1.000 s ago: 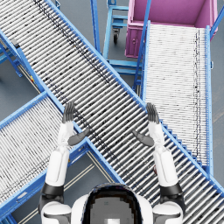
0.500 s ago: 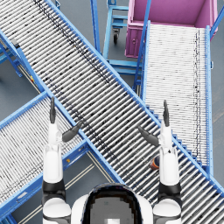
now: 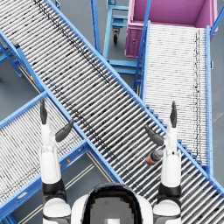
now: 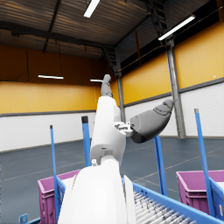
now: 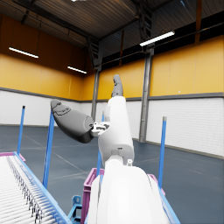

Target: Pick up the oil and place it on the left assembly line, put the cola on the right, and keep Sprite still

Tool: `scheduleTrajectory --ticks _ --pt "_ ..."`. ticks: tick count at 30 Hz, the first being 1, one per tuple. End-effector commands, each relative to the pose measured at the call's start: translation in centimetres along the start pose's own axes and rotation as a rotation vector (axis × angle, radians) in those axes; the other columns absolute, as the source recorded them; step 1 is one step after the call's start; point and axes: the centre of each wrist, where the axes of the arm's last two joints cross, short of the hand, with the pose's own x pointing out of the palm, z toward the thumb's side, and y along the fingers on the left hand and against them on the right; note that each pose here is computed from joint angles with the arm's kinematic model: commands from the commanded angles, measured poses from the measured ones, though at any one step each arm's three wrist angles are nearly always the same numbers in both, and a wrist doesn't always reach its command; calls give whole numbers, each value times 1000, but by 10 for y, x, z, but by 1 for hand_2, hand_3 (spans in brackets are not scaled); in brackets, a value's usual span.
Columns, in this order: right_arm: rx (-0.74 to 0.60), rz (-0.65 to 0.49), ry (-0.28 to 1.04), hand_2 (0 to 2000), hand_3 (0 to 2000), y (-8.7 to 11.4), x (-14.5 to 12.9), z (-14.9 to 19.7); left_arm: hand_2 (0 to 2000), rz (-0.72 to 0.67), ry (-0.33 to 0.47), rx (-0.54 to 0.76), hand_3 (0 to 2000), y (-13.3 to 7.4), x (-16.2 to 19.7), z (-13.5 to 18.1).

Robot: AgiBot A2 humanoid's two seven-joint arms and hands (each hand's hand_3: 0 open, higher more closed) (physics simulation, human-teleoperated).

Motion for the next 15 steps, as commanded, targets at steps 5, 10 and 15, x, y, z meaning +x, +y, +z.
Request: scheduleTrajectory --ticks 5,10,15 --pt "-7 -17 2 0 0 -2 -4 1 0 3 -2 0 0 -1 0 0" --pt "-15 -21 -1 0 0 -3 -4 2 0 1 -6 -1 0 -2 1 0" --pt "-4 -19 -6 0 0 0 -2 1 0 -10 -12 22 0 2 5 5"
